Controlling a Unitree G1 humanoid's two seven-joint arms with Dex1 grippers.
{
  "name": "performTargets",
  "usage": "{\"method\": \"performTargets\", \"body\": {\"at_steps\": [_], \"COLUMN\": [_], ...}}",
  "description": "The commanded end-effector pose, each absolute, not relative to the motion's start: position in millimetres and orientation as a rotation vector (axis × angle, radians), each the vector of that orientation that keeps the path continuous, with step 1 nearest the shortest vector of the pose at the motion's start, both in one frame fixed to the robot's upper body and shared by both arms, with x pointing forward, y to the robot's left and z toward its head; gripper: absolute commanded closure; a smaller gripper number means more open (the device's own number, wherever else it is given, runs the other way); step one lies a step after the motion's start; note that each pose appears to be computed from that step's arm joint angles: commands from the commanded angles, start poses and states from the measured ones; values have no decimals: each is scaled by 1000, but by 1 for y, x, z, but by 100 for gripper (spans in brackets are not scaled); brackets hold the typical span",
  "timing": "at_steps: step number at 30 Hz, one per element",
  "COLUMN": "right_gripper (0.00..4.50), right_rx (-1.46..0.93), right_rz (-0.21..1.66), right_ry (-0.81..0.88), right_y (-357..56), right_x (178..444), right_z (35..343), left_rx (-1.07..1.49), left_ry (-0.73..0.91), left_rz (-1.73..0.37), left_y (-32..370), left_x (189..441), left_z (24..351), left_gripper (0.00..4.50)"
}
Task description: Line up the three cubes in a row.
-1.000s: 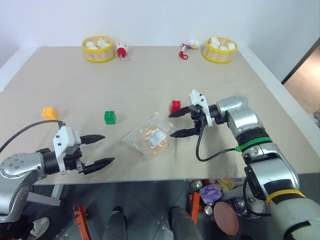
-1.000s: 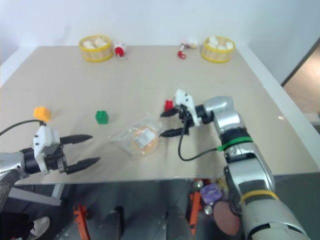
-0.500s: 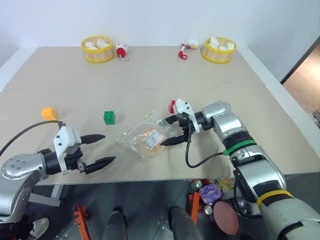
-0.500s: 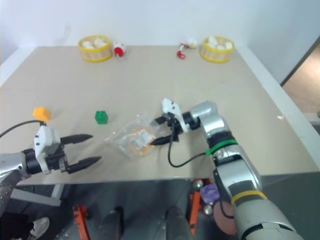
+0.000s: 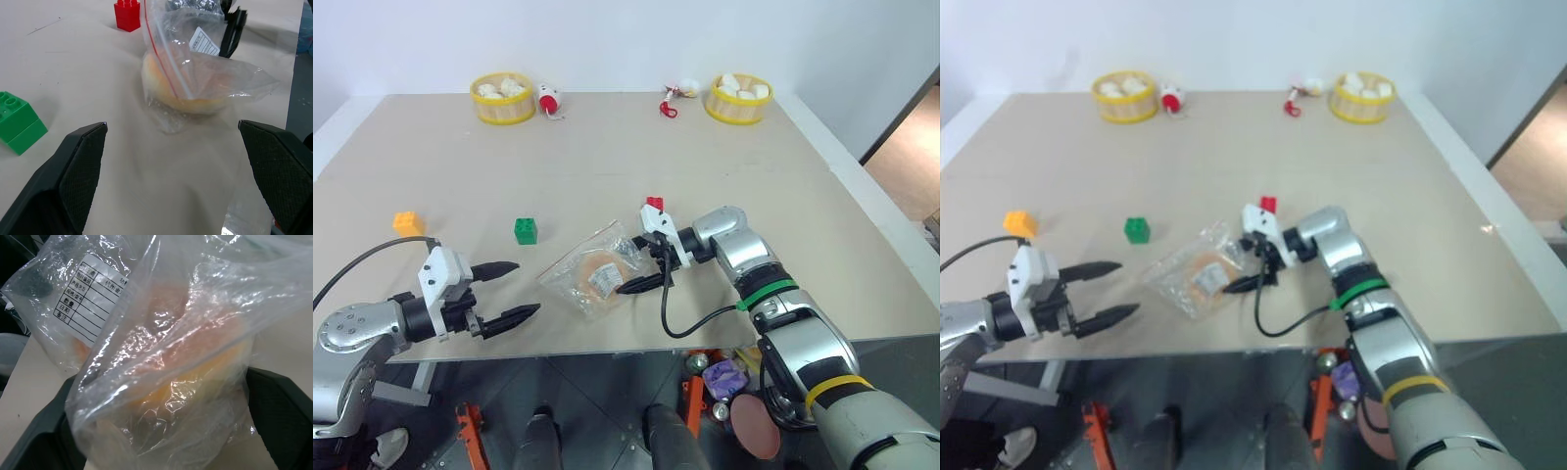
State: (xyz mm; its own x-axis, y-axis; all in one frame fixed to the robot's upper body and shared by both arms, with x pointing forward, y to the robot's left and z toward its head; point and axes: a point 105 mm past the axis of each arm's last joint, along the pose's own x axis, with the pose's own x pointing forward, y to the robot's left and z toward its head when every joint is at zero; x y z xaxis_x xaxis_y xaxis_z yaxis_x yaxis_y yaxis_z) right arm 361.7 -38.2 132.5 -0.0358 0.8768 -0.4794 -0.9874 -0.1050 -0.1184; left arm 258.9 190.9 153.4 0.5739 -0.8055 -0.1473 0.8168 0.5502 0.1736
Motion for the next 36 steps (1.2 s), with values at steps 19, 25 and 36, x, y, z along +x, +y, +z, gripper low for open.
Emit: {"method": "performTargets", "body": {"at_steps": [19,25,36], "right_gripper": [448,448,448], "right_rx": [-376,-457,-598], "right_rz": [1415,1268,280], "right_ry": [206,167,103], "right_y": [-95,-169,-290], "right_x": [379,376,442], "right_z": [169,207,245], "left_rx": [224,182,171], "left_ry": [-50,-110,-168], "left_rz": [-1010,-1017,-1033], "left_y": [162,147,119], "left_x": [273,291,314], "left_z": [165,170,169], "left_gripper": [0,0,0]}}
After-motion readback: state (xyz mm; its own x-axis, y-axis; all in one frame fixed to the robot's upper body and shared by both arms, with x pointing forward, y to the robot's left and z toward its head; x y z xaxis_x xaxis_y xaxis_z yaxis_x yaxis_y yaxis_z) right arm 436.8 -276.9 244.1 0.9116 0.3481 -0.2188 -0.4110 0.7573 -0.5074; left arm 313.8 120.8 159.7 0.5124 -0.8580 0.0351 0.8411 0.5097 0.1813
